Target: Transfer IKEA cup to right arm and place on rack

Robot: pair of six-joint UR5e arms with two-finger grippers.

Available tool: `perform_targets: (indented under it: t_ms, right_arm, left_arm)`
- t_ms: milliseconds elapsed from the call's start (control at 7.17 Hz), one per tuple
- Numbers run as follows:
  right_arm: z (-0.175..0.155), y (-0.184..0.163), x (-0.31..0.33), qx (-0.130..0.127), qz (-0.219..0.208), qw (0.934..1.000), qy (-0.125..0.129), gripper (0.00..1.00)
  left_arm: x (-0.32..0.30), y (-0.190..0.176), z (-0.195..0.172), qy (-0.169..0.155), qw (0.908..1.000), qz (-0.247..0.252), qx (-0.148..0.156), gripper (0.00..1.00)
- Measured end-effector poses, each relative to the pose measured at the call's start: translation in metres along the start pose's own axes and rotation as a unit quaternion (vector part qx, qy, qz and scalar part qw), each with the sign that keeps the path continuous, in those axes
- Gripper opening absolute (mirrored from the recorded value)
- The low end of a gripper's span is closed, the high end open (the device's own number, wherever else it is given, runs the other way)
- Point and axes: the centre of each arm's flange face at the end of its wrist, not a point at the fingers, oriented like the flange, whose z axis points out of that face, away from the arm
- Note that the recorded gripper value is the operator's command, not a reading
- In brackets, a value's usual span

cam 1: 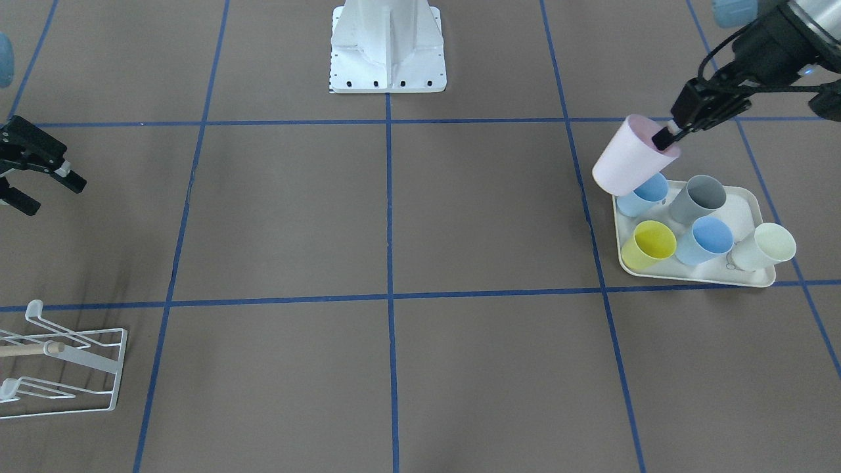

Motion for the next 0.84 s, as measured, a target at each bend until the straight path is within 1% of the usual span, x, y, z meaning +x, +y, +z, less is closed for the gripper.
perform_targets:
  t_ms: [140, 279, 419, 558, 698, 837]
  right_arm:
    - [0.009, 0.001, -0.025, -0.003, 0.018, 0.9996, -0.023, 0.99]
    - [0.016, 0.003, -0.050, -0.008, 0.033, 0.9983, -0.048, 0.99]
    - [0.021, 0.006, -0.078, -0.014, 0.041, 0.9959, -0.079, 0.99]
    - [0.024, 0.013, -0.101, -0.019, 0.039, 0.9924, -0.115, 0.98]
    - [0.023, 0.021, -0.121, -0.021, 0.036, 0.9869, -0.156, 0.98]
    - [0.026, 0.035, -0.140, -0.019, 0.037, 0.9781, -0.204, 0.98]
  left_arm:
    - [0.031, 0.028, 0.028, 0.032, 0.9992, -0.021, -0.007, 0.00]
    - [0.053, 0.058, 0.054, 0.071, 0.9965, -0.040, -0.018, 0.00]
    - [0.067, 0.086, 0.070, 0.115, 0.9908, -0.061, -0.035, 0.00]
    - [0.074, 0.106, 0.077, 0.154, 0.9831, -0.082, -0.054, 0.00]
    - [0.077, 0.119, 0.079, 0.181, 0.9754, -0.101, -0.074, 0.00]
    - [0.077, 0.128, 0.080, 0.202, 0.9677, -0.117, -0.094, 0.00]
